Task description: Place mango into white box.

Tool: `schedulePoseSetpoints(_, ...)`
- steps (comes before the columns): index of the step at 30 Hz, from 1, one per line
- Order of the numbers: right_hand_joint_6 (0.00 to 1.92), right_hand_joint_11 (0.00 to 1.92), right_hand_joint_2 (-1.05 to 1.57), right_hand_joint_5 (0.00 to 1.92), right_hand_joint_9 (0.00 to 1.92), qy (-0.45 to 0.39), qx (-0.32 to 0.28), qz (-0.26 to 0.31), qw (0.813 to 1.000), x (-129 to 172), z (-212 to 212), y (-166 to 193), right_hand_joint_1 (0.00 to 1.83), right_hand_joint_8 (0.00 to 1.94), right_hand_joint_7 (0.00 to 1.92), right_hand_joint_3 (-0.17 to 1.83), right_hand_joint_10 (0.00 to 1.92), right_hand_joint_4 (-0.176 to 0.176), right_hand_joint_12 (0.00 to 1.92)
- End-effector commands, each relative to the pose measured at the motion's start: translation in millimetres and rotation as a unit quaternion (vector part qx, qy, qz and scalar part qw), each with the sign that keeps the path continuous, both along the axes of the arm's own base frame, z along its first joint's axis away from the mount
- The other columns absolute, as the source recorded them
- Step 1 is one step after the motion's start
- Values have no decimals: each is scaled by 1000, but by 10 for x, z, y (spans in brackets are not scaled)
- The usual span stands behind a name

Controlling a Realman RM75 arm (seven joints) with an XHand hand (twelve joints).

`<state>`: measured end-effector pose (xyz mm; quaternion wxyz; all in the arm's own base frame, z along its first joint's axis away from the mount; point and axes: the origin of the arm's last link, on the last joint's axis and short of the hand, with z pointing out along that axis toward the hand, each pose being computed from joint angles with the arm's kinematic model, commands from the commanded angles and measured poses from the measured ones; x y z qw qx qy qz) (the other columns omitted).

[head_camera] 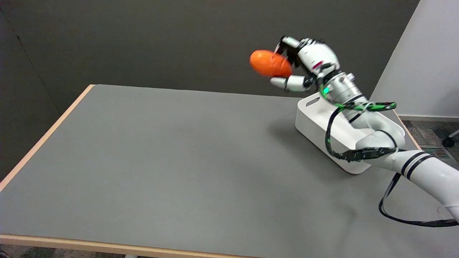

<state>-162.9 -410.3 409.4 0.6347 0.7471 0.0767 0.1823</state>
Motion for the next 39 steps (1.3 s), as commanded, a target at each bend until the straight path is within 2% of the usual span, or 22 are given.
schedulePoseSetpoints(1,1581,426,1030,675,823,-42,-177,42,982,309,927,580,857,1547,850,555,1538,176,1775)
schedulePoseSetpoints(3,1624,435,1063,648,830,-46,-198,37,978,254,1019,710,853,1513,855,539,1510,135,1744)
schedulePoseSetpoints(4,1627,437,1064,646,831,-53,-208,32,976,198,1056,788,853,1509,856,538,1510,132,1742)
schedulePoseSetpoints(13,1628,441,1062,647,830,-91,-282,-33,955,-438,1274,1470,853,1502,855,544,1514,132,1742)
schedulePoseSetpoints(19,1631,443,1061,646,829,-109,-302,-95,942,-827,1274,1701,852,1494,855,548,1515,131,1738)
schedulePoseSetpoints(29,1631,435,1058,647,825,-99,-307,-154,934,-1170,1167,1801,853,1468,855,551,1516,130,1734)
schedulePoseSetpoints(33,1630,430,1057,648,824,-97,-299,-156,936,-1177,1128,1779,854,1462,854,553,1514,131,1731)
schedulePoseSetpoints(35,1600,411,1044,661,806,-94,-295,-152,939,-1147,1111,1754,851,1441,844,547,1541,166,1751)
schedulePoseSetpoints(37,1581,391,1080,651,787,-91,-290,-148,941,-1106,1095,1726,843,1367,824,471,1539,176,1741)
schedulePoseSetpoints(38,1590,387,1115,630,774,-91,-287,-147,942,-1084,1081,1708,833,1298,812,419,1514,169,1723)
schedulePoseSetpoints(39,1630,389,1179,582,746,-91,-283,-149,943,-1086,1059,1690,810,1157,795,341,1449,147,1684)
